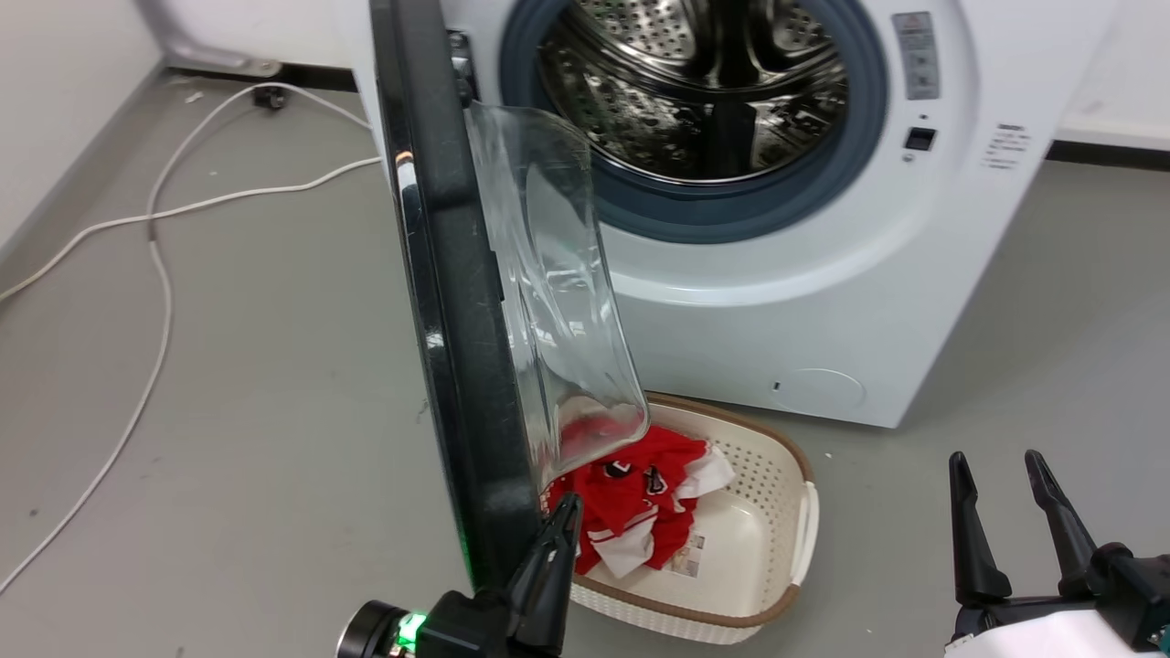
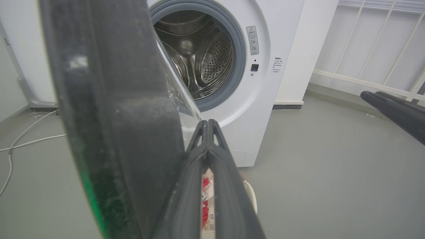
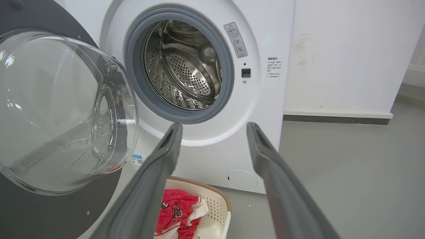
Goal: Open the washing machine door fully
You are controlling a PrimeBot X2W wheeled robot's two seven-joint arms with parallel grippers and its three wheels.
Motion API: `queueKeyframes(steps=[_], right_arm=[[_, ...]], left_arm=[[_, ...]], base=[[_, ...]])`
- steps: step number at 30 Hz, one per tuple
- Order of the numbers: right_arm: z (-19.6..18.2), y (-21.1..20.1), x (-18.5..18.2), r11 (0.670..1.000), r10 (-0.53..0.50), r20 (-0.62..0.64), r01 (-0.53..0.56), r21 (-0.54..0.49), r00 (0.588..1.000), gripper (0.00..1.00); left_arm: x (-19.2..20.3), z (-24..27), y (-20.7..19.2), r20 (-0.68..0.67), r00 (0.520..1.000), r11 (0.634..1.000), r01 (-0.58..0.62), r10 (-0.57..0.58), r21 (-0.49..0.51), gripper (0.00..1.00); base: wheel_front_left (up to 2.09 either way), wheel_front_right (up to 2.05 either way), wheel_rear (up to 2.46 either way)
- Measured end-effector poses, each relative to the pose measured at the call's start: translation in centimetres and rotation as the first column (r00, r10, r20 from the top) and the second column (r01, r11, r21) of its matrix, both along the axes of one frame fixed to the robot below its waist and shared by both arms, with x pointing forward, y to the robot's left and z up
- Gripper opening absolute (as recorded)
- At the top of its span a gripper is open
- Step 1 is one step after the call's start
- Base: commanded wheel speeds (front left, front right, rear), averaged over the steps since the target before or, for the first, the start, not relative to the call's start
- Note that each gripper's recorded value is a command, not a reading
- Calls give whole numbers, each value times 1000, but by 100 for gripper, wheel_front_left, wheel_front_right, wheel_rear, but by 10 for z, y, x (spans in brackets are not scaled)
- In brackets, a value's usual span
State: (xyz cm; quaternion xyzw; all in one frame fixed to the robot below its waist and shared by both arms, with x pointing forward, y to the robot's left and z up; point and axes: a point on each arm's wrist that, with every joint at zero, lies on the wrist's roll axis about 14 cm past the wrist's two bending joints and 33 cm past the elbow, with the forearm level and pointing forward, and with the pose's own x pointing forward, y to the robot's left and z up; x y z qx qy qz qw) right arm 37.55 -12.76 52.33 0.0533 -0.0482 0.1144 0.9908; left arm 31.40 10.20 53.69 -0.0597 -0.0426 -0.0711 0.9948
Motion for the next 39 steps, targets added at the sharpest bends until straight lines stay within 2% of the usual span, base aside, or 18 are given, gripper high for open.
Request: queueKeyframes(steps=[6, 9, 14, 21, 28, 39], right_arm=[[0, 21, 7, 998, 62, 4, -62, 6, 998, 100], [1, 36, 11, 994, 106, 4, -106, 8, 994, 100], [1, 46, 13, 991, 134, 7, -134, 8, 991, 100], [-3, 49, 17, 990, 142, -9, -142, 1, 990, 100], [-8, 45, 20, 992, 129, -25, -129, 0, 991, 100], [-13, 38, 25, 994, 109, -40, -109, 0, 993, 100]], left_arm=[[-7, 0, 33, -2, 994, 994, -109, 110, 20, 0], [-14, 1, 63, 5, 979, 979, -202, 202, 33, 0], [-20, 1, 87, 11, 962, 961, -274, 273, 36, 0], [-18, 2, 142, 26, 915, 914, -404, 403, 49, 0], [-13, 2, 181, 36, 875, 872, -483, 482, 79, 0], [-17, 7, 250, 55, 785, 778, -619, 617, 108, 0]], base=[[0, 0, 0], [0, 0, 0], [0, 0, 0], [0, 0, 0], [0, 0, 0], [0, 0, 0]])
